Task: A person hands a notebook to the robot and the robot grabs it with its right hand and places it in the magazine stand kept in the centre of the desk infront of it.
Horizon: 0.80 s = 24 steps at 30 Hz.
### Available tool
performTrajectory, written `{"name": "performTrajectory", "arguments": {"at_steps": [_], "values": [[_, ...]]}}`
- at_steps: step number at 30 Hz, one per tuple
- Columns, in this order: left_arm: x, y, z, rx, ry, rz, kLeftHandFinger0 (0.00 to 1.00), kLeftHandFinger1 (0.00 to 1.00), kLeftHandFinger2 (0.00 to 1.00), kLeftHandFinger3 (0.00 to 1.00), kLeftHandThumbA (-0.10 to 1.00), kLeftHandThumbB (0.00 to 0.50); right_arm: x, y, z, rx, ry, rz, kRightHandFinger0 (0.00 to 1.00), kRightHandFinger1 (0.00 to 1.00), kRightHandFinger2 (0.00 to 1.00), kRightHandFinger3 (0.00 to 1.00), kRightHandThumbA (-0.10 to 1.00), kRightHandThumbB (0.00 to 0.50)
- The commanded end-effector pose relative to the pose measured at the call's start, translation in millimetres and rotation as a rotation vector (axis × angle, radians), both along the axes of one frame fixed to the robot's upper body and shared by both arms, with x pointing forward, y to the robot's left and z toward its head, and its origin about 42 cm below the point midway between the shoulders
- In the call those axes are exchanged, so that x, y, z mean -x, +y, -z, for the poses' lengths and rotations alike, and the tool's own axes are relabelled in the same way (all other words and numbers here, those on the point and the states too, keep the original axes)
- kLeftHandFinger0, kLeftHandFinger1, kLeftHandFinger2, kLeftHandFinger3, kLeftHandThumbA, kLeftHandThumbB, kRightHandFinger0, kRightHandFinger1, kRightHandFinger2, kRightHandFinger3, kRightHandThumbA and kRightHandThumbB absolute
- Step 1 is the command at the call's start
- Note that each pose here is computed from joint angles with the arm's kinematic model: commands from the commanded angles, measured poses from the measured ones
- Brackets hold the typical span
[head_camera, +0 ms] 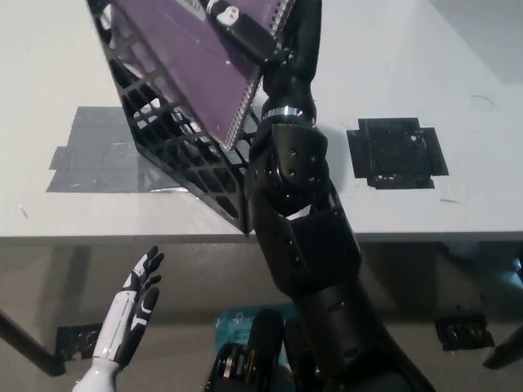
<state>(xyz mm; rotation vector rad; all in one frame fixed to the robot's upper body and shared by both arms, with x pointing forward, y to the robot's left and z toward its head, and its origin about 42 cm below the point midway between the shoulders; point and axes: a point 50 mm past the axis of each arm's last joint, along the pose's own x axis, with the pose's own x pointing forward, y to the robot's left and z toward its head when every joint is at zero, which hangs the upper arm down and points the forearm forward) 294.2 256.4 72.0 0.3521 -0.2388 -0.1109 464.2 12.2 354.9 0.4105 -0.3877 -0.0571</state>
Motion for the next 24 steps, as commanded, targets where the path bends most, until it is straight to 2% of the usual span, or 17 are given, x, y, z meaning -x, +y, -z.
{"name": "performTrajectory", "arguments": {"at_steps": [1, 3, 5, 6, 7, 8, 9, 10, 11, 12, 13, 14, 15, 16, 18, 24], "values": [[-5.6, 2.0, -15.7, -0.014, -0.076, 0.032, 0.94, 1.00, 1.00, 1.00, 1.00, 0.500, 12.2, 20.8, -32.0, -0.056, -0.167, -0.033, 0.00, 0.00, 0.36, 0.38, 0.84, 0.000], [-5.4, 1.9, -15.7, -0.011, -0.075, 0.032, 0.94, 1.00, 1.00, 1.00, 1.00, 0.500, 11.3, 20.5, -29.2, -0.053, -0.167, -0.025, 0.00, 0.00, 0.38, 0.45, 0.82, 0.000], [-5.3, 1.6, -16.1, -0.016, -0.078, 0.032, 0.94, 1.00, 1.00, 1.00, 1.00, 0.500, 9.9, 19.2, -25.0, -0.042, -0.161, -0.005, 0.00, 0.00, 0.29, 0.40, 0.82, 0.000], [-5.2, 1.5, -16.2, -0.018, -0.079, 0.032, 0.95, 1.00, 1.00, 1.00, 1.00, 0.500, 9.3, 18.5, -23.2, -0.033, -0.163, 0.012, 0.00, 0.00, 0.21, 0.33, 0.79, 0.000], [-5.2, 1.5, -16.2, -0.019, -0.079, 0.033, 0.95, 1.00, 1.00, 1.00, 1.00, 0.500, 8.9, 18.0, -22.0, -0.027, -0.165, 0.023, 0.00, 0.00, 0.21, 0.33, 0.79, 0.000], [-6.2, 2.0, -17.3, -0.016, -0.080, 0.036, 0.95, 1.00, 1.00, 1.00, 1.00, 0.500, 7.1, 15.6, -19.2, 0.035, -0.192, 0.065, 0.15, 0.13, 0.35, 0.43, 0.81, 0.057], [-7.7, 2.7, -18.5, -0.017, -0.083, 0.038, 0.95, 1.00, 1.00, 1.00, 1.00, 0.500, 5.3, 13.5, -16.7, 0.079, -0.211, 0.072, 0.27, 0.32, 0.54, 0.61, 0.85, 0.110], [-8.0, 2.8, -18.7, -0.020, -0.084, 0.038, 0.95, 1.00, 1.00, 1.00, 1.00, 0.500, 4.7, 13.2, -15.2, 0.090, -0.212, 0.059, 0.43, 0.49, 0.74, 0.81, 0.87, 0.194], [-8.1, 2.9, -18.7, -0.024, -0.084, 0.039, 0.95, 1.00, 1.00, 1.00, 1.00, 0.500, 4.2, 13.3, -13.5, 0.098, -0.212, 0.044, 0.50, 0.54, 0.79, 0.88, 0.88, 0.191], [-8.1, 2.9, -18.6, -0.024, -0.084, 0.039, 0.95, 1.00, 1.00, 1.00, 1.00, 0.499, 3.9, 13.6, -12.5, 0.105, -0.216, 0.032, 0.64, 0.67, 0.93, 1.00, 0.89, 0.203], [-8.2, 2.7, -18.4, -0.021, -0.083, 0.039, 0.95, 1.00, 1.00, 1.00, 1.00, 0.495, 3.7, 14.4, -11.2, 0.116, -0.229, 0.016, 0.84, 0.86, 1.00, 1.00, 0.89, 0.234], [-8.2, 2.4, -18.1, -0.018, -0.082, 0.039, 0.95, 1.00, 1.00, 1.00, 1.00, 0.496, 3.3, 15.7, -9.3, 0.130, -0.247, -0.006, 1.00, 1.00, 1.00, 1.00, 0.88, 0.252], [-8.2, 2.4, -18.0, -0.017, -0.081, 0.039, 0.95, 1.00, 1.00, 1.00, 1.00, 0.499, 3.0, 16.4, -8.2, 0.145, -0.254, -0.017, 1.00, 1.00, 1.00, 1.00, 0.92, 0.288], [-8.1, 2.4, -18.0, -0.016, -0.080, 0.040, 0.95, 1.00, 1.00, 1.00, 1.00, 0.499, 2.8, 16.9, -7.5, 0.154, -0.258, -0.023, 1.00, 1.00, 1.00, 1.00, 0.92, 0.288], [-10.4, 2.5, -19.7, -0.020, -0.086, 0.039, 0.95, 1.00, 1.00, 1.00, 1.00, 0.500, 2.9, 18.2, -8.8, 0.220, -0.287, -0.033, 1.00, 1.00, 1.00, 1.00, 1.00, 0.255], [-12.8, 2.1, -21.2, -0.024, -0.089, 0.048, 0.93, 1.00, 1.00, 1.00, 1.00, 0.500, 6.0, 15.0, -9.9, 0.291, -0.304, -0.033, 1.00, 1.00, 1.00, 1.00, 1.00, 0.301]]}}
